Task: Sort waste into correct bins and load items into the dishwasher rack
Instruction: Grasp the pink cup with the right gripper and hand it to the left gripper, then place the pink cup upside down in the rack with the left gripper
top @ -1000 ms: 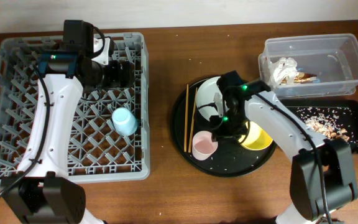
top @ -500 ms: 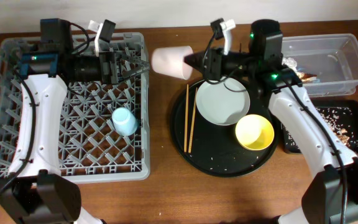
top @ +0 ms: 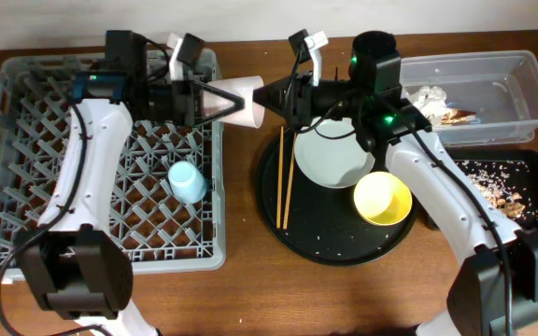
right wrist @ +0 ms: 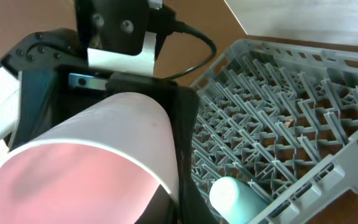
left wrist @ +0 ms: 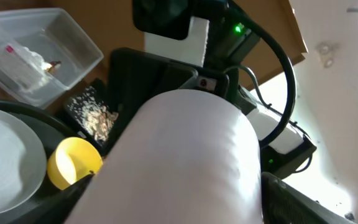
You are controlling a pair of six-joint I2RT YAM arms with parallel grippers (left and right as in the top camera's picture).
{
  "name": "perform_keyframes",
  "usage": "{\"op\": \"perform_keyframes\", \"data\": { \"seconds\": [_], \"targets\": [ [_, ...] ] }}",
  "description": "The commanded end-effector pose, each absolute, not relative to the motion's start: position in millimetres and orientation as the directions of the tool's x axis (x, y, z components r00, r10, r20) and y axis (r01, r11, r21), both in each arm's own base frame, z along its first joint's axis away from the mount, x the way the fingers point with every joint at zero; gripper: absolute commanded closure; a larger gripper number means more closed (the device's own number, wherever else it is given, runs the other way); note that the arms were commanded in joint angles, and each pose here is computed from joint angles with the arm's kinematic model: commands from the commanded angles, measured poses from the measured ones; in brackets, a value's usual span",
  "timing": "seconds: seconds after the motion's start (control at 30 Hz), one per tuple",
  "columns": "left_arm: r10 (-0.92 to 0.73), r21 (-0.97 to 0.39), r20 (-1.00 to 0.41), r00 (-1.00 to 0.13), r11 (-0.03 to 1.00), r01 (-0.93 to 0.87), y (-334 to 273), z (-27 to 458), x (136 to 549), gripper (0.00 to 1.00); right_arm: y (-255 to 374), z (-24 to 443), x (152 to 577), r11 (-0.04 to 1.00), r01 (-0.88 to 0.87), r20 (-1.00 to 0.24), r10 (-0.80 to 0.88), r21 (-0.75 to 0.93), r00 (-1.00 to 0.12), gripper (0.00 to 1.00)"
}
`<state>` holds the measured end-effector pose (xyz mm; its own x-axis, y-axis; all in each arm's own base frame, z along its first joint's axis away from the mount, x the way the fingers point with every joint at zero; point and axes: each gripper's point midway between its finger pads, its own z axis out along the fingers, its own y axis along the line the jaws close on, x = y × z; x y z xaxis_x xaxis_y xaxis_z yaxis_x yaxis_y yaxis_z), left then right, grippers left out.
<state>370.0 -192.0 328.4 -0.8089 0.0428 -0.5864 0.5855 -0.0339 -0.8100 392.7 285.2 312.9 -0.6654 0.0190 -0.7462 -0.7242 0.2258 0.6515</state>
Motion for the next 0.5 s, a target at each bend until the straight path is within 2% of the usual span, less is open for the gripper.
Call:
{"op": "perform_keyframes", "data": {
  "seconds": [0.0,0.07,0.1,0.13,0.17,0.23,0.3,0.33,0.43,0.47],
  "targets": [
    [0.069,-0.803,-0.596,-0.800,-0.055,0.593,-204.8,326.4,367.4,0.19,297.4,311.0,388.5,0.204,-0.730,-0.746,0.002,0.653,-0.666,0.96],
    [0.069,-0.803,-0.596,-0.800,-0.055,0.594,-204.7,326.3,367.5,0.20,298.3,310.4,391.5,0.222,-0.729,-0.749,0.011,0.648,-0.662,0.94],
    [0.069,-0.803,-0.596,-0.800,-0.055,0.594,-204.7,326.3,367.5,0.24,298.2,310.4,391.5,0.222,-0.729,-0.749,0.011,0.648,-0.662,0.87],
    [0.069,-0.801,-0.599,-0.798,-0.055,0.596,-204.7,326.4,367.8,0.25,298.2,310.3,391.4,0.222,-0.728,-0.749,0.011,0.648,-0.663,0.57],
    [0.069,-0.800,-0.600,-0.797,-0.052,0.598,-204.3,326.0,368.2,0.27,297.8,309.6,391.5,0.224,-0.726,-0.746,0.011,0.650,-0.665,0.20],
    [0.066,-0.791,-0.612,-0.788,-0.052,0.610,-203.7,326.6,369.6,0.29,287.6,307.1,398.3,0.246,-0.709,-0.736,0.024,0.661,-0.677,0.02],
    [0.054,-0.784,-0.620,-0.783,-0.038,0.619,-197.8,326.1,373.9,0.30,264.8,297.6,412.0,0.304,-0.653,-0.697,0.055,0.694,-0.715,0.02],
    [0.041,-0.784,-0.620,-0.784,0.010,0.621,-187.9,321.2,381.2,0.32,238.9,290.4,424.1,0.347,-0.600,-0.663,0.091,0.720,-0.743,0.02],
    [0.055,-0.757,-0.605,-0.795,0.271,0.595,-162.8,286.7,405.8,0.35,180.0,273.9,443.0,0.426,-0.465,-0.577,0.181,0.776,-0.797,0.02],
    [0.070,-0.731,-0.578,-0.813,0.399,0.554,-154.4,269.0,414.8,0.35,166.3,268.8,445.4,0.442,-0.425,-0.549,0.204,0.790,-0.810,0.01]
  ]
}}
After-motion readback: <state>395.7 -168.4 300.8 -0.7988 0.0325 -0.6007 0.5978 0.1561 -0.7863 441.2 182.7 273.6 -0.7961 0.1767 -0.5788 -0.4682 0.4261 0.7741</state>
